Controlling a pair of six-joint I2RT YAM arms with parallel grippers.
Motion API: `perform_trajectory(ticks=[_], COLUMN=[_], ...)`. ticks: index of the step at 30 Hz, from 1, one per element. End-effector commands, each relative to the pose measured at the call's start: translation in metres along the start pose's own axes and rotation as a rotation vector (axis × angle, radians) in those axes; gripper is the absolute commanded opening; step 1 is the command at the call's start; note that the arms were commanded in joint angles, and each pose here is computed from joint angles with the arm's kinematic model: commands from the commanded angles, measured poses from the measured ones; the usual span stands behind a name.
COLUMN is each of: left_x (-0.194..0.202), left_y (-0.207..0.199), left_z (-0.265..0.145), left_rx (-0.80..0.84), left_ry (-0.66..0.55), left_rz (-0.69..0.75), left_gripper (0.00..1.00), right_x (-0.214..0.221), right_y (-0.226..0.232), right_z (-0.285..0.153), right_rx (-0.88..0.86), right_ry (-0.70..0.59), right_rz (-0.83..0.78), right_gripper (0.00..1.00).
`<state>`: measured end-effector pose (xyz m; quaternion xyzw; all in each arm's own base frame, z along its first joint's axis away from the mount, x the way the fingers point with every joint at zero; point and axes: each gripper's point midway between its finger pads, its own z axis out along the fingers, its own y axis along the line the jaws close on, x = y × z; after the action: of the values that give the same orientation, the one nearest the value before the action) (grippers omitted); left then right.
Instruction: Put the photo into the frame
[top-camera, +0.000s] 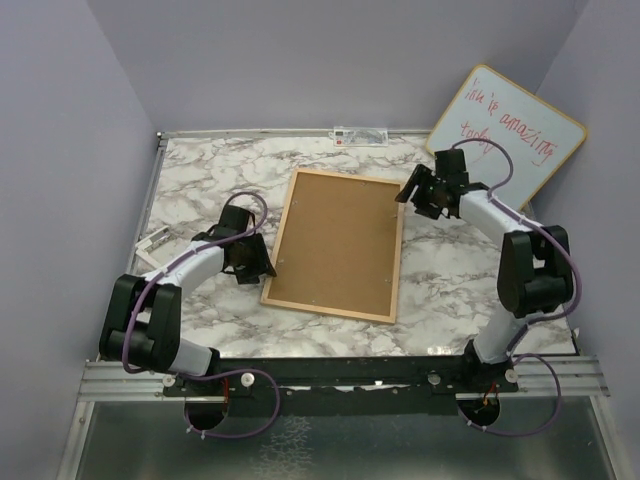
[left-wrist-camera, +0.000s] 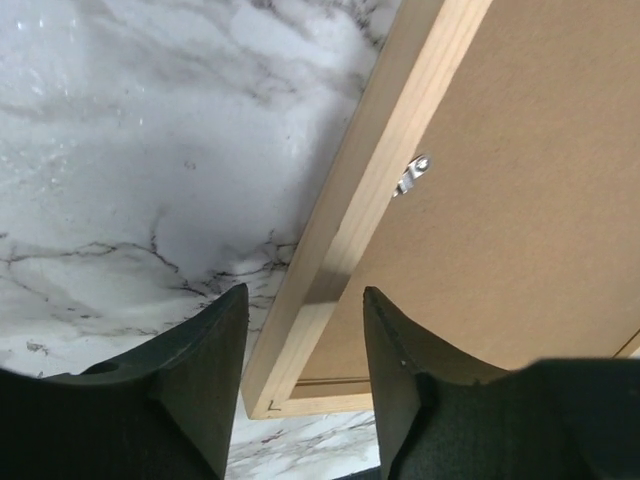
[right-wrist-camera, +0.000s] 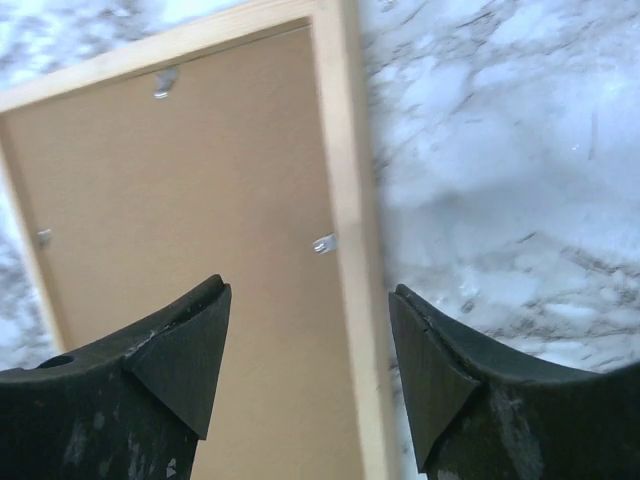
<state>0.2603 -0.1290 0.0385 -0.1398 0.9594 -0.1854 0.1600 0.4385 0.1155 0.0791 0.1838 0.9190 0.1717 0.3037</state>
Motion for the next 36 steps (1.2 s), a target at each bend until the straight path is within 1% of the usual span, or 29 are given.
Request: perform_trajectory(ticks=[1, 3, 8, 11, 13, 17, 21, 27, 34, 35, 36], left_x=[0.021, 0.028, 0.04, 0.047, 0.052, 0.059, 0.066, 0.076, 0.08, 0.081, 0.081], left_y=[0.013, 0.013, 0.023, 0.034, 0.044, 0.062, 0.071, 0.083, 0.087, 0.088, 0.088], left_z=[-0.002, 0.0, 0.007, 0.011, 0.012, 0.011, 0.012, 0.013, 0.014, 0.013, 0.013], left_rx=[-0.04, -0.037, -0.106, -0.187, -0.248, -0.349, -0.395, -0.466, -0.494, -0.502, -0.504], left_ry=[0.041, 0.063, 0.086, 0.095, 0.103, 0.118, 0.132, 0.163, 0.176, 0.172, 0.171], left_rz=[-0.003, 0.002, -0.02, -0.029, -0.032, -0.047, -0.064, -0.067, -0.057, -0.058, -0.061], left_gripper=[0.49, 0.48, 0.46, 0.43, 0.41, 0.28, 0.22, 0.2, 0.19, 0.19, 0.19], right_x=[0.019, 0.042, 0.107, 0.138, 0.155, 0.188, 0.22, 0.258, 0.272, 0.277, 0.278], right_y=[0.052, 0.08, 0.152, 0.18, 0.193, 0.213, 0.23, 0.251, 0.252, 0.251, 0.25], right_z=[-0.03, -0.033, -0.039, -0.039, -0.036, -0.031, -0.03, -0.024, -0.004, 0.009, 0.012], right_rx=[-0.239, -0.339, -0.524, -0.612, -0.639, -0.65, -0.652, -0.621, -0.561, -0.521, -0.512], right_ry=[0.033, 0.086, 0.21, 0.29, 0.325, 0.389, 0.44, 0.466, 0.437, 0.423, 0.421], right_rz=[0.083, 0.099, 0.085, 0.117, 0.132, 0.141, 0.148, 0.108, 0.088, 0.064, 0.061], right_gripper=[0.67, 0.62, 0.59, 0.56, 0.54, 0.52, 0.51, 0.5, 0.48, 0.48, 0.48])
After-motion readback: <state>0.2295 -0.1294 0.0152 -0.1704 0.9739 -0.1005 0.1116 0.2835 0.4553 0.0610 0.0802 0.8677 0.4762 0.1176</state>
